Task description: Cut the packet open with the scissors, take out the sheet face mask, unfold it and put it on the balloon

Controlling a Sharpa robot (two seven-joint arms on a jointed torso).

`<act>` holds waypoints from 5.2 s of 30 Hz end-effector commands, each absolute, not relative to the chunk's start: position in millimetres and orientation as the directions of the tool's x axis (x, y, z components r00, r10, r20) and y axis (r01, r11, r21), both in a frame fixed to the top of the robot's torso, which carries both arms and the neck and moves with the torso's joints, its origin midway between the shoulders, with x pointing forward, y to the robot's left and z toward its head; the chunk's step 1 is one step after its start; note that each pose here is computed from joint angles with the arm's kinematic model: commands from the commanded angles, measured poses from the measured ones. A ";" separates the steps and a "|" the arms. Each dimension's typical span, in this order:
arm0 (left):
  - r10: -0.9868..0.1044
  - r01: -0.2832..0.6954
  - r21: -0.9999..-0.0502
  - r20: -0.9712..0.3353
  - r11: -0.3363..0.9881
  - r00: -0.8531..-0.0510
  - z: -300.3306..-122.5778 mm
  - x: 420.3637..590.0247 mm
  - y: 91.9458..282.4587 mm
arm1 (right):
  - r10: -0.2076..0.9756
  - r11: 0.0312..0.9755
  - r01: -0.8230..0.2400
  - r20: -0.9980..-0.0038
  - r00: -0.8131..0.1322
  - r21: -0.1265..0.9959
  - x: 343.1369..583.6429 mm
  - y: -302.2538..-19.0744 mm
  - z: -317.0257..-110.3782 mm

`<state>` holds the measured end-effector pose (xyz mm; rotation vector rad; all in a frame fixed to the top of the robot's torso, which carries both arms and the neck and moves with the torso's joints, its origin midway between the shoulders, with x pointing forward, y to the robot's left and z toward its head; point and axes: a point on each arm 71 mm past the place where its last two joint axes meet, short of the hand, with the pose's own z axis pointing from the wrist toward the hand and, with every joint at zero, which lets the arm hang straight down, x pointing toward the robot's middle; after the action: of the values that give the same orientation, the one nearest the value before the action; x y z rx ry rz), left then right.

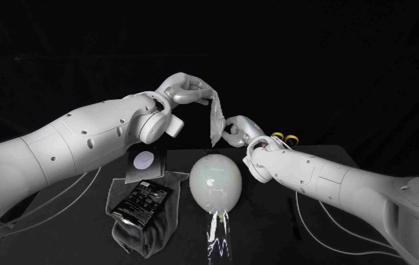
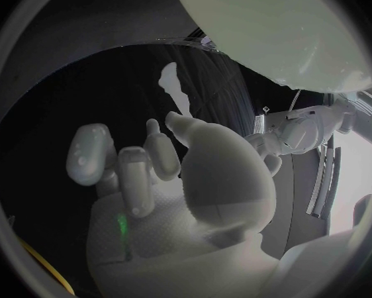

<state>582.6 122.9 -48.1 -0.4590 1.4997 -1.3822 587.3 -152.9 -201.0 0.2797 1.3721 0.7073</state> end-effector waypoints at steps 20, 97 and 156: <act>-0.882 0.190 -0.935 -0.347 0.299 -0.318 -52.5 594.7 137.1 | 0.706 0.697 -0.352 -0.684 0.184 0.624 560.6 -201.1 -177.4; -0.855 0.185 -0.931 -0.363 0.315 -0.371 -55.3 584.3 133.1 | 0.676 0.725 -0.382 -0.699 0.233 0.573 538.5 -136.8 -163.0; -0.902 0.233 -0.926 -0.352 0.298 -0.249 -75.0 598.2 178.4 | 0.158 0.900 -0.431 -0.970 0.186 0.064 581.2 -170.1 -60.0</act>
<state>597.8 176.2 -79.3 -0.7179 1.4462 -1.2269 581.1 -168.6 -60.3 -0.1811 1.3329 0.4937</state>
